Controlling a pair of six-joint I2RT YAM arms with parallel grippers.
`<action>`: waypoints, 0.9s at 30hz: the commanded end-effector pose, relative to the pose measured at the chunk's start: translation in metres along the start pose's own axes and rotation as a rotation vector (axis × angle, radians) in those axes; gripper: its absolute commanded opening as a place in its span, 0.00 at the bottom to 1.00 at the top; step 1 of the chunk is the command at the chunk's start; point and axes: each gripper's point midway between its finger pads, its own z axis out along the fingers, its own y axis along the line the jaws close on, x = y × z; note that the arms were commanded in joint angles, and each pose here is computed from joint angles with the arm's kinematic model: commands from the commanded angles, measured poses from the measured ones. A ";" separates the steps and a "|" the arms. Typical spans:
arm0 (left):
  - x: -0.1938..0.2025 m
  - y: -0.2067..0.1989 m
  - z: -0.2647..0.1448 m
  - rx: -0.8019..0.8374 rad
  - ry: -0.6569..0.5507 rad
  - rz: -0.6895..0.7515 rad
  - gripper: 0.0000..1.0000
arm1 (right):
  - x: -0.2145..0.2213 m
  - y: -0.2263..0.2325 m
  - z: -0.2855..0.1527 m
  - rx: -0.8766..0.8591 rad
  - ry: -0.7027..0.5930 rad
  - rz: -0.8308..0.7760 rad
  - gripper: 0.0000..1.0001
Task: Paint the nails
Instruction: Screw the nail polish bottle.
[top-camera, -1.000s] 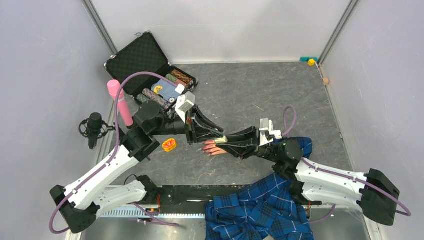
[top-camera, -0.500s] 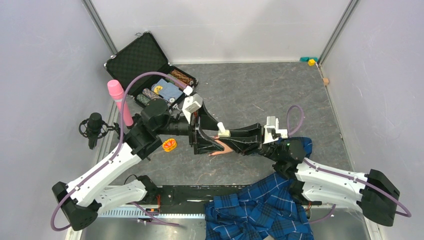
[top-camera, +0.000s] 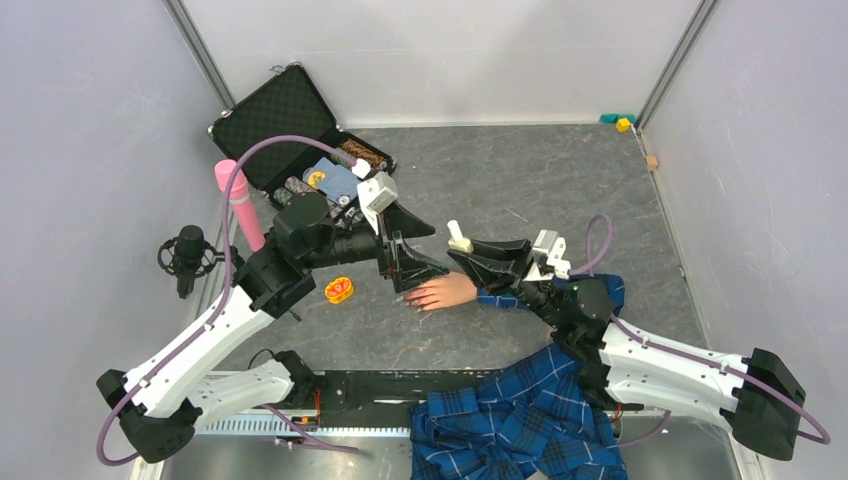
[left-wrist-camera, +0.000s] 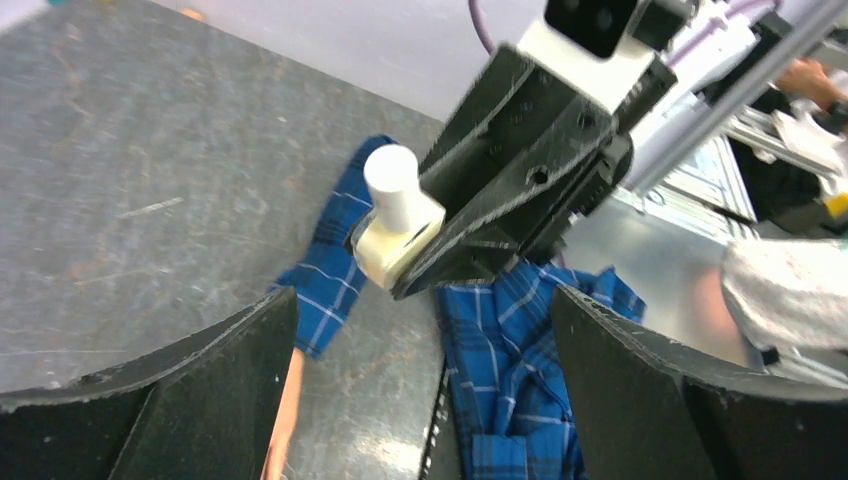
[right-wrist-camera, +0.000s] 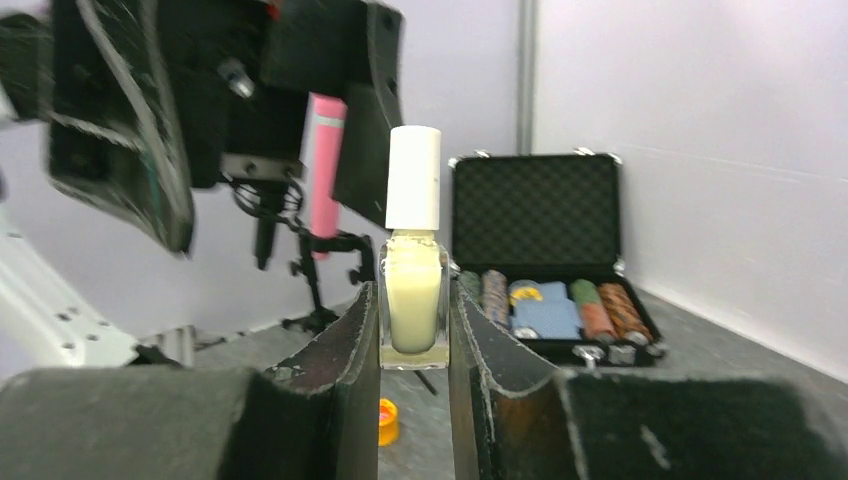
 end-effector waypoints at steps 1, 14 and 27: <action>-0.051 0.019 -0.011 -0.177 -0.140 0.089 1.00 | 0.004 -0.034 -0.001 0.163 0.029 -0.125 0.00; -0.023 0.085 0.010 -0.434 -0.130 -0.192 0.99 | 0.057 -0.068 0.002 0.337 0.192 -0.206 0.00; 0.005 0.113 0.009 -0.527 -0.071 -0.237 0.77 | 0.070 -0.055 0.016 0.317 0.238 -0.225 0.00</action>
